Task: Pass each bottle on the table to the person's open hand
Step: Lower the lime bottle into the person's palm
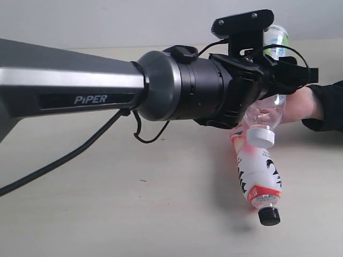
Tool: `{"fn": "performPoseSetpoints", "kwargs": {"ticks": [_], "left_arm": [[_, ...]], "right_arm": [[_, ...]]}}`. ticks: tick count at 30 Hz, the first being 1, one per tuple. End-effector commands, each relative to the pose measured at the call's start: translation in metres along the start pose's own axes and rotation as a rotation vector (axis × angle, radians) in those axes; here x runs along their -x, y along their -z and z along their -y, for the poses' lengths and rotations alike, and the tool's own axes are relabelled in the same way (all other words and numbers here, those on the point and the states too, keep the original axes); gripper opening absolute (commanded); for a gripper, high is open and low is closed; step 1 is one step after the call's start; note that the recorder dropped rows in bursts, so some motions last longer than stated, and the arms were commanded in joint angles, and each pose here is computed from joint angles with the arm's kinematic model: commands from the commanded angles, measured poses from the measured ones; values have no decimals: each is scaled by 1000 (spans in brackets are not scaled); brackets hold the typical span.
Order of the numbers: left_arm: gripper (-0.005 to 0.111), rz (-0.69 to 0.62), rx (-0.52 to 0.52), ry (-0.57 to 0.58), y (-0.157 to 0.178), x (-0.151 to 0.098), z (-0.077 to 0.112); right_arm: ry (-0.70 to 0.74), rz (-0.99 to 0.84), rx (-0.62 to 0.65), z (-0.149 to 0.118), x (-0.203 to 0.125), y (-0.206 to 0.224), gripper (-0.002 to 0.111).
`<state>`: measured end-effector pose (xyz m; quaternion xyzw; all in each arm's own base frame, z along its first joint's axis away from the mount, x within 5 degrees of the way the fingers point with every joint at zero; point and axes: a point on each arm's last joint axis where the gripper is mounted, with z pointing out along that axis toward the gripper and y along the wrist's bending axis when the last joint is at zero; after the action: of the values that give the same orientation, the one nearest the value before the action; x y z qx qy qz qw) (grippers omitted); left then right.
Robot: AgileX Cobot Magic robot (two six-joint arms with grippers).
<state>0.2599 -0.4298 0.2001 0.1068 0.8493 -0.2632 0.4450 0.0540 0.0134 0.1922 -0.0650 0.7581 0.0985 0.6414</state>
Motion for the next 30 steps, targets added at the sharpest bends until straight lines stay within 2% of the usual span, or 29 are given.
{"fn": "performPoseSetpoints", "kwargs": {"ticks": [1, 6, 8, 13, 14, 17, 18, 21, 23, 26, 28, 30], "left_arm": [[0, 30, -16, -110, 13, 9, 12], [0, 38, -23, -133, 17, 13, 13], [0, 27, -61, -135, 18, 13, 17], [0, 16, -150, -125, 11, 21, 9], [0, 20, -175, -119, 10, 22, 7], [0, -7, -285, -3, 7, 31, 2], [0, -8, -305, -41, 8, 31, 4], [0, -16, -324, 3, 6, 34, 0], [0, -81, -282, 75, 2, 34, -11], [0, -184, -149, 107, -2, 34, -30], [0, -241, -69, 74, 0, 39, -37], [0, -305, -5, -37, 8, 53, -33]], "right_arm": [[8, 8, -4, 0, -1, 0, 0], [8, 8, -4, 0, -1, 0, 0], [8, 8, -4, 0, -1, 0, 0], [8, 8, -4, 0, -1, 0, 0], [8, 8, -4, 0, -1, 0, 0], [8, 8, -4, 0, -1, 0, 0], [8, 8, -4, 0, -1, 0, 0], [8, 8, -4, 0, -1, 0, 0], [8, 8, -4, 0, -1, 0, 0], [8, 8, -4, 0, -1, 0, 0], [8, 8, -4, 0, -1, 0, 0], [8, 8, -4, 0, -1, 0, 0]]}}
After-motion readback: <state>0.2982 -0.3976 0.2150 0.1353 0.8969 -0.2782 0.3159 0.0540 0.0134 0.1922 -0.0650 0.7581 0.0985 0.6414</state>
